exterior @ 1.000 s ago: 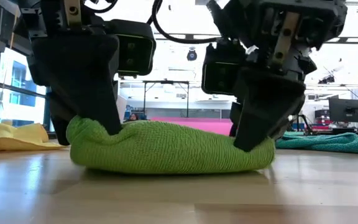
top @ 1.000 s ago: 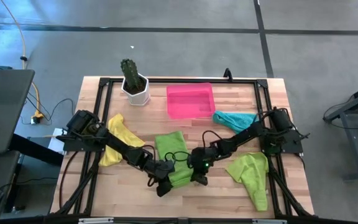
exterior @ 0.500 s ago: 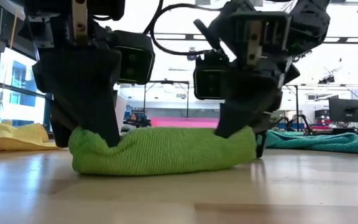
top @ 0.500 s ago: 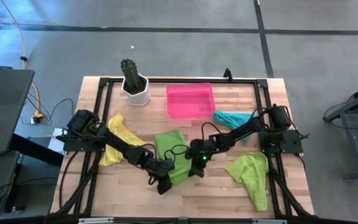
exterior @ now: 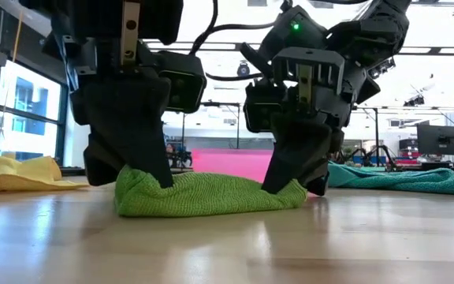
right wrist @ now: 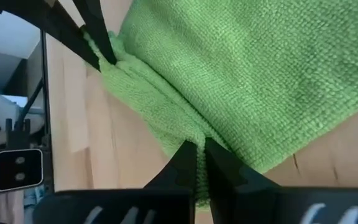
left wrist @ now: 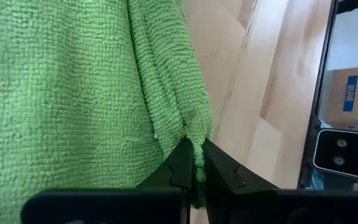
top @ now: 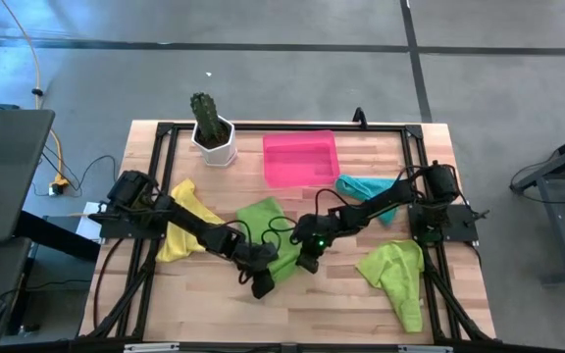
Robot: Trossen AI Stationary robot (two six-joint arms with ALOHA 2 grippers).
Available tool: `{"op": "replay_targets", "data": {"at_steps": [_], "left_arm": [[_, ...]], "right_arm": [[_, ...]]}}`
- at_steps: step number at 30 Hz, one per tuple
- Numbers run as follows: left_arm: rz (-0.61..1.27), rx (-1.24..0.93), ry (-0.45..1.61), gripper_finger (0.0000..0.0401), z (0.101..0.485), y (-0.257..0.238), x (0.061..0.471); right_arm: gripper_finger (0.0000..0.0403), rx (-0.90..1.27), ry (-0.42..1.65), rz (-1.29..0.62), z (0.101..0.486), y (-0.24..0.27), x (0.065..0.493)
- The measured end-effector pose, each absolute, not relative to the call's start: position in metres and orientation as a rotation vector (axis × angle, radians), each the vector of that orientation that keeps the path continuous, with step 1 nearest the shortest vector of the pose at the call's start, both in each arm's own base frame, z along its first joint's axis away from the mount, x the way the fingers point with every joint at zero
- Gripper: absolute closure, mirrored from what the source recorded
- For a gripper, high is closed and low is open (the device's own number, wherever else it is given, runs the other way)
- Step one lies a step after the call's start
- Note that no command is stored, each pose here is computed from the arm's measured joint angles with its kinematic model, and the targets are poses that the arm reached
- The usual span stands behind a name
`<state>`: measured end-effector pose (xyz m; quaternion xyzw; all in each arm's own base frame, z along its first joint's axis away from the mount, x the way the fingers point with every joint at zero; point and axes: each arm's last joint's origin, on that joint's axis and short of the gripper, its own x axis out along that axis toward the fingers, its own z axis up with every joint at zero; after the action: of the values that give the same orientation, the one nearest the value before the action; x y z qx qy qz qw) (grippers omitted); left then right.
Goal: Roll microfiber towels into tight, uniform cylinder then place into a basket
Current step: Roll the green microfiber cloth
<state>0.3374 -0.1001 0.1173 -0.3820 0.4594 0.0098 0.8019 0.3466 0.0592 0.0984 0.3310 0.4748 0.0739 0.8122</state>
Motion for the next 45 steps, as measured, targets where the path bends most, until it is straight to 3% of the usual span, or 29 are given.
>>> {"op": "replay_targets", "data": {"at_steps": [5, 15, 22, 29, 33, 45], "left_arm": [[-0.008, -0.846, 1.004, 0.0374, 0.118, -0.095, 0.339], [-0.125, -0.779, 0.996, 0.0291, 0.154, -0.092, 0.327], [-0.106, -0.658, 0.882, 0.0283, 0.186, -0.099, 0.315], [0.063, -0.273, 0.733, 0.0282, 0.169, -0.127, 0.314], [0.116, -0.259, 0.646, 0.0281, 0.158, -0.134, 0.323], [0.162, -0.291, 0.748, 0.0281, 0.124, -0.139, 0.324]], "right_arm": [[0.04, 0.676, 0.999, 0.148, 0.098, 0.063, 0.347], [0.0397, 0.665, 1.003, 0.163, 0.098, 0.067, 0.346], [0.0396, 0.682, 0.997, 0.164, 0.098, 0.064, 0.347], [0.0396, 0.687, 0.985, 0.169, 0.098, 0.063, 0.348], [0.0396, 0.701, 0.982, 0.159, 0.099, 0.063, 0.348], [0.0396, 0.701, 0.974, 0.157, 0.099, 0.062, 0.349]]}}
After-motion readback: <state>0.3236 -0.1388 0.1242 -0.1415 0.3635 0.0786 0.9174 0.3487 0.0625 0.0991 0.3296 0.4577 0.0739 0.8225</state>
